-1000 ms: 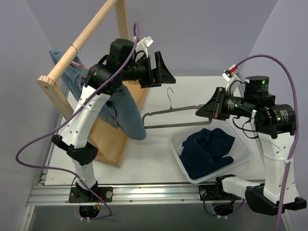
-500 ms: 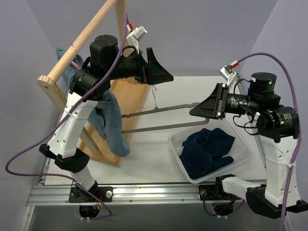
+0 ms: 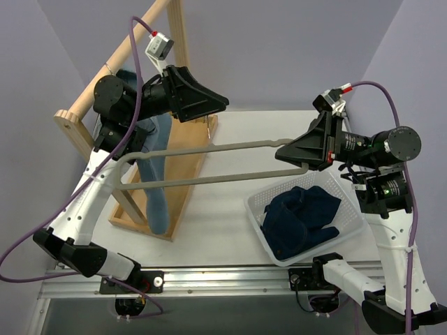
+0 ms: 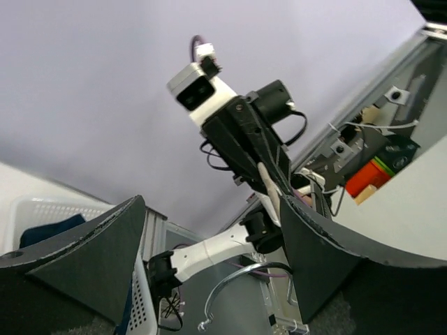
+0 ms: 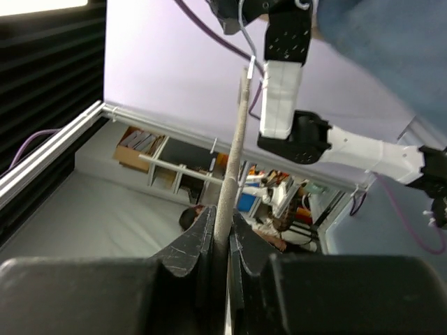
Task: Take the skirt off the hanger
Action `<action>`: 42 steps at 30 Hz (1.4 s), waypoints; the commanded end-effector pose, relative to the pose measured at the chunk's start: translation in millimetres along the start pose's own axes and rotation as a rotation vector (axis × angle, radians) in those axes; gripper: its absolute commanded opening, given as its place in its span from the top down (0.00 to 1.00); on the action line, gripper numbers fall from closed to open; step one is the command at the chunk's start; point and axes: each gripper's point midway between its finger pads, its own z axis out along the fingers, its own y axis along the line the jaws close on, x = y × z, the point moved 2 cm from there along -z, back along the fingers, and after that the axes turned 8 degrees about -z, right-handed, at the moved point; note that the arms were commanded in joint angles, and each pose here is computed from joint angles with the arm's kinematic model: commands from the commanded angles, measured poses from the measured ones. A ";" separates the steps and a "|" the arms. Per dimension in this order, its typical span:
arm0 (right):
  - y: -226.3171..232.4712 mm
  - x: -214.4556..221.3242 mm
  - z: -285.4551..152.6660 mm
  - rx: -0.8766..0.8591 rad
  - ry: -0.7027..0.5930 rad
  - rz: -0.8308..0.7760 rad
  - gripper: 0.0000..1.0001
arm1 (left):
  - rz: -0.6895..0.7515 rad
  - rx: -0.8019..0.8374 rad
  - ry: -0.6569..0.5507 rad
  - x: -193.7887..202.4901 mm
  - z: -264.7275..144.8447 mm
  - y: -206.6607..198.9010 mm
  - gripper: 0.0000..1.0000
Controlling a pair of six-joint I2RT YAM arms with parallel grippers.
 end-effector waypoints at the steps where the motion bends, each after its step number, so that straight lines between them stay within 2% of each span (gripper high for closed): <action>1: 44.8 20.6 -7.3 -0.107 0.075 -0.110 1.00 | 0.106 0.180 0.049 8.5 -10.9 -57.3 0.15; 15: 38.9 19.7 -6.8 -0.080 0.067 -0.097 1.00 | 0.114 0.215 0.062 12.1 -22.7 -76.3 0.47; 19: 37.5 18.6 -6.3 -0.073 0.061 -0.106 1.00 | 0.100 0.208 0.074 13.1 -23.2 -78.1 0.60; 21: 31.9 17.0 -5.4 -0.053 0.060 -0.117 1.00 | 0.100 0.204 0.077 13.4 -23.9 -79.5 0.70; 22: 25.1 15.7 -4.7 -0.026 0.059 -0.081 1.00 | 0.086 0.196 0.080 13.3 -23.5 -77.8 0.79; 23: 24.4 16.2 -4.7 -0.018 0.057 -0.137 1.00 | 0.080 0.187 0.080 12.9 -23.5 -76.5 0.96; 29: -12.8 11.7 -3.8 0.113 0.049 -0.108 1.00 | 0.053 0.049 0.073 8.1 -22.7 -62.4 0.98; 30: -23.4 8.8 -3.4 0.139 0.050 -0.167 1.00 | 0.089 0.018 0.071 5.6 -22.5 -54.8 0.98; 31: -39.2 10.6 -5.5 0.208 0.049 -0.102 1.00 | 0.043 -0.034 0.077 6.9 -25.0 -53.5 0.98; 32: -47.4 11.3 -7.1 0.245 0.054 -0.109 1.00 | 0.045 -0.051 0.070 4.5 -25.2 -50.5 0.98; 33: -53.7 7.1 -7.3 0.273 0.065 -0.189 1.00 | 0.045 -0.057 0.071 4.2 -25.9 -49.5 0.98; 35: -70.4 8.0 -12.1 0.366 0.068 -0.162 1.00 | 0.035 -0.066 0.068 3.1 -27.3 -47.8 0.98; 42: -86.5 5.6 -14.7 0.412 0.049 -0.190 1.00 | 0.010 -0.112 0.070 4.7 -29.3 -36.8 0.98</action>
